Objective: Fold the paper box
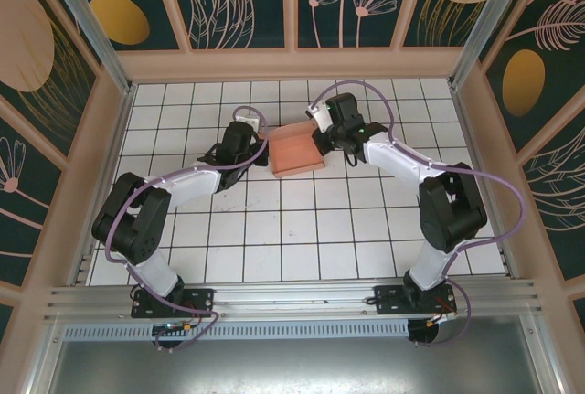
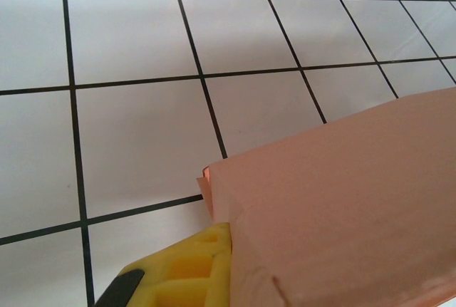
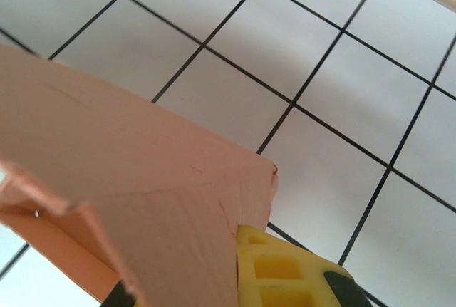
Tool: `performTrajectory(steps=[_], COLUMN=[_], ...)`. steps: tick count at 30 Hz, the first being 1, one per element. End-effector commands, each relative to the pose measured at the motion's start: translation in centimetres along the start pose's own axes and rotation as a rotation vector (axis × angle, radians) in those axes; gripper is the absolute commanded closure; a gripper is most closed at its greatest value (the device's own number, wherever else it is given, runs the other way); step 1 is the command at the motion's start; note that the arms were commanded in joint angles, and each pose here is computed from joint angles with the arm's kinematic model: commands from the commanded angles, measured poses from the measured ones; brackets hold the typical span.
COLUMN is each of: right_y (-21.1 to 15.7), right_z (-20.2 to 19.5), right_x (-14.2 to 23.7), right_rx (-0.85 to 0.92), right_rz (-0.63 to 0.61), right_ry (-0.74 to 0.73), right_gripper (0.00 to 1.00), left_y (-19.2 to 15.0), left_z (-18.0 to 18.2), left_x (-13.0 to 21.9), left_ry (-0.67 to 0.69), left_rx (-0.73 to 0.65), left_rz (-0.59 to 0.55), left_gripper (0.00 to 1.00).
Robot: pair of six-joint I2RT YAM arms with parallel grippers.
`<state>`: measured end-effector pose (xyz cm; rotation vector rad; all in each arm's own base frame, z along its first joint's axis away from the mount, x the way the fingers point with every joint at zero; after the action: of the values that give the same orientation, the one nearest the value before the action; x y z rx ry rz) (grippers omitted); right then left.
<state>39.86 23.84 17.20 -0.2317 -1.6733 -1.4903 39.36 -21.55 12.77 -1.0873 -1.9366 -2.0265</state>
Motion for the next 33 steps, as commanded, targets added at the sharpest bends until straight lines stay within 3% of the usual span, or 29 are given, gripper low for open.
performTrajectory(steps=[1,13,25,33], right_y=[2.1,1.2,-0.8,-1.7], right_z=[-0.5,2.1,1.7,3.0], right_x=[0.5,-0.5,-1.8,-1.9], right_rx=[-0.153,-0.442,-0.755,-0.781], right_rz=[-0.088,-0.09,-0.095,-0.154], right_ry=[-0.064,-0.062,-0.088,-0.085], right_gripper=[1.0,1.0,1.0,1.0], left_y=[0.1,0.4,0.7,0.5], left_z=[0.3,0.0,-0.8,-1.2], left_x=[0.2,-1.1,-1.8,-1.9], left_ry=[0.033,0.075,0.082,0.069], left_rx=[0.017,0.026,0.038,0.045], left_rz=[0.024,0.068,0.079,0.079], left_gripper=[0.97,0.97,0.97,0.97])
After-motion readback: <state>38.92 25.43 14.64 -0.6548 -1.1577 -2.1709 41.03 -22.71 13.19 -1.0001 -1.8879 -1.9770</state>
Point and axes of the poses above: each hand's point on the last joint's axis, 136 mm out from that joint toward the fingers, its own x axis back along the fingers, its own z axis along the line the jaws close on, y = z × x, the point moved 3 cm from there along x, back along the fingers, and after that the axes turned 14 degrees about -x, right-handed, at the moved point
